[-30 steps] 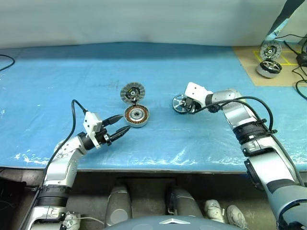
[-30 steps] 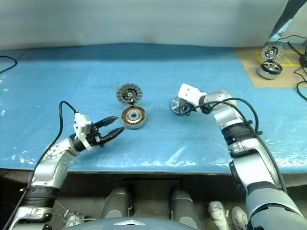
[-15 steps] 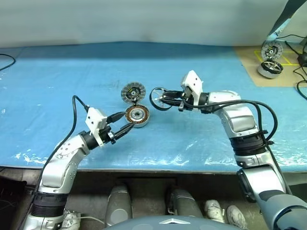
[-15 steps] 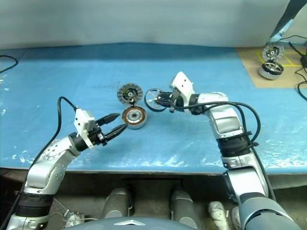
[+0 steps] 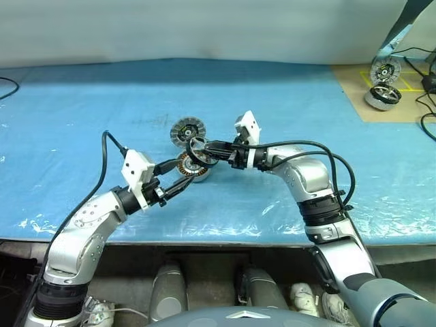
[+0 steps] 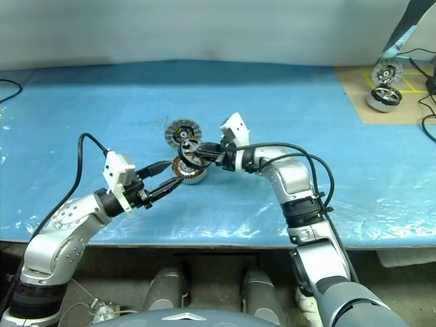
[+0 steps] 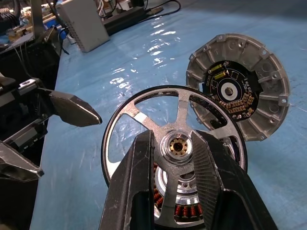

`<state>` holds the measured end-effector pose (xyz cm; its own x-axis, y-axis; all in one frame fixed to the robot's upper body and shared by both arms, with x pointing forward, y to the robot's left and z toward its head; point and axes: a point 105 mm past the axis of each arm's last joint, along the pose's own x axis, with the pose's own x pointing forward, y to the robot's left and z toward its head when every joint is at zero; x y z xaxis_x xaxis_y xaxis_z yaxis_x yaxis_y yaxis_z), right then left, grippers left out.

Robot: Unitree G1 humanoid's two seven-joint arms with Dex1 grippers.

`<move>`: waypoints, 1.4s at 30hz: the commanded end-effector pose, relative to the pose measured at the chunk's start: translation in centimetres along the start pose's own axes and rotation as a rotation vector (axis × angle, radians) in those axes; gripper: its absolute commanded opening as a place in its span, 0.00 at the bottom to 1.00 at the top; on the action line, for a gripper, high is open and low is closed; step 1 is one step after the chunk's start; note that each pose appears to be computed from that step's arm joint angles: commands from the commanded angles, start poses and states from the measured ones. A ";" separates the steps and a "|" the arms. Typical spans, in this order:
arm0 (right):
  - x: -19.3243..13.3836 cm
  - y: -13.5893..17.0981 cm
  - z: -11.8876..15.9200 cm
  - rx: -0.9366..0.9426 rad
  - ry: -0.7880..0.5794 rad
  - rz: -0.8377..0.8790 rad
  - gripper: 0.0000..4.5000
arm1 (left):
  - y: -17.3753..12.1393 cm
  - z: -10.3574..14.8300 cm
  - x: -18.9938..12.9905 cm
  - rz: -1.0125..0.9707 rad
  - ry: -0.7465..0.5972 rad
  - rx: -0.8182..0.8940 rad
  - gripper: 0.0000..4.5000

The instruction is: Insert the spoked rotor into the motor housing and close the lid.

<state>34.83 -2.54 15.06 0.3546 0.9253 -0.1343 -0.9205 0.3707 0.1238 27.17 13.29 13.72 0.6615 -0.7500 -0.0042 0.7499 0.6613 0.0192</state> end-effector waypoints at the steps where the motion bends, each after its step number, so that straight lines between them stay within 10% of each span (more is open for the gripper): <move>1: 0.6 0.3 1.0 -0.003 -0.040 0.015 0.17 | 0.8 -0.1 -1.1 0.043 -0.011 0.040 0.66; 42: 3.2 -0.1 0.6 0.021 -0.042 0.015 0.17 | 1.7 -0.8 -0.7 0.126 -0.001 0.056 0.66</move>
<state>36.28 -0.16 12.70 0.3705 0.9167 -0.1495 -0.8938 0.3957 0.2112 27.98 15.04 12.11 0.7553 -0.6547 -0.0300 0.6553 0.7541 0.0445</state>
